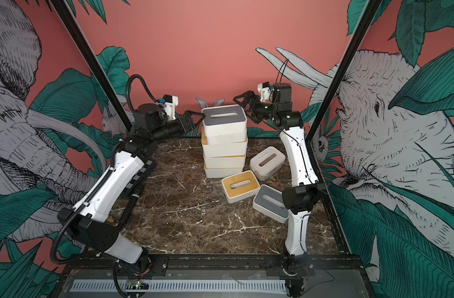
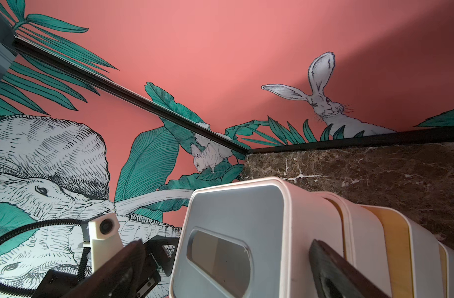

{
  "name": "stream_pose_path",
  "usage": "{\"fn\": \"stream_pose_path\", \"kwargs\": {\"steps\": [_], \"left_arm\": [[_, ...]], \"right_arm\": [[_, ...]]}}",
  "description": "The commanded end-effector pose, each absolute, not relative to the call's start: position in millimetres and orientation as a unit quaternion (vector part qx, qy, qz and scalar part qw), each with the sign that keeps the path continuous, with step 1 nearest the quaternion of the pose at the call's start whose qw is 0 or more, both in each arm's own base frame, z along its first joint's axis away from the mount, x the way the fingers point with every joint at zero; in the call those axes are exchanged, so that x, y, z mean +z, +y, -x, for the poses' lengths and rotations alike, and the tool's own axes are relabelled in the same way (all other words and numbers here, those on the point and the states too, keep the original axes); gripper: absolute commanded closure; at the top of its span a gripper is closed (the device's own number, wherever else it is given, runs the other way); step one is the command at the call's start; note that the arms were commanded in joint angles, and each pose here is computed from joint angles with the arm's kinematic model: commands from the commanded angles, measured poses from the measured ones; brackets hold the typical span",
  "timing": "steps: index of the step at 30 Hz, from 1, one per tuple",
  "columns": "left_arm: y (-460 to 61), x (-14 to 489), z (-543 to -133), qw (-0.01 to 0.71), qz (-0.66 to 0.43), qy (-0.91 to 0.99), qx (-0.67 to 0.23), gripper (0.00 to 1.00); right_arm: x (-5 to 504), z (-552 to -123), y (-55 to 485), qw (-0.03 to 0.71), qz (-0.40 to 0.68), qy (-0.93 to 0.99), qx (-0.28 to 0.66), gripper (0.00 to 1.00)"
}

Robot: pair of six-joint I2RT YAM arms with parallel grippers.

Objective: Stack the tissue boxes
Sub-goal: Place the tissue box at the tissue box.

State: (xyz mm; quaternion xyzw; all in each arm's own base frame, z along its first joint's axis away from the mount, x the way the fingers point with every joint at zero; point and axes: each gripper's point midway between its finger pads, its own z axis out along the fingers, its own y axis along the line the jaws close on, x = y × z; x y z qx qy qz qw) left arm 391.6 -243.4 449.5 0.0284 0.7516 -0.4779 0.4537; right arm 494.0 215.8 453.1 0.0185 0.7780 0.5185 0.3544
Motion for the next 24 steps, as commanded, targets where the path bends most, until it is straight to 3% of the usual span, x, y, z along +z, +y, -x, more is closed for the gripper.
{"fn": "stream_pose_path", "kwargs": {"steps": [1, 9, 24], "left_arm": [[-229, 474, -365, 0.480, -0.038, 0.729, -0.486, 0.01], [-246, 477, -360, 0.457, -0.052, 0.723, -0.515, 0.01], [-280, 467, -403, 0.440, -0.047, 0.732, -0.518, 0.01]], "right_arm": [[482, -477, 203, 0.390, -0.005, 0.766, 0.512, 0.01], [486, -474, 185, 0.402, -0.014, 0.764, 0.505, 0.01], [489, -440, 165, 0.407, -0.004, 0.775, 0.482, 0.01]]}}
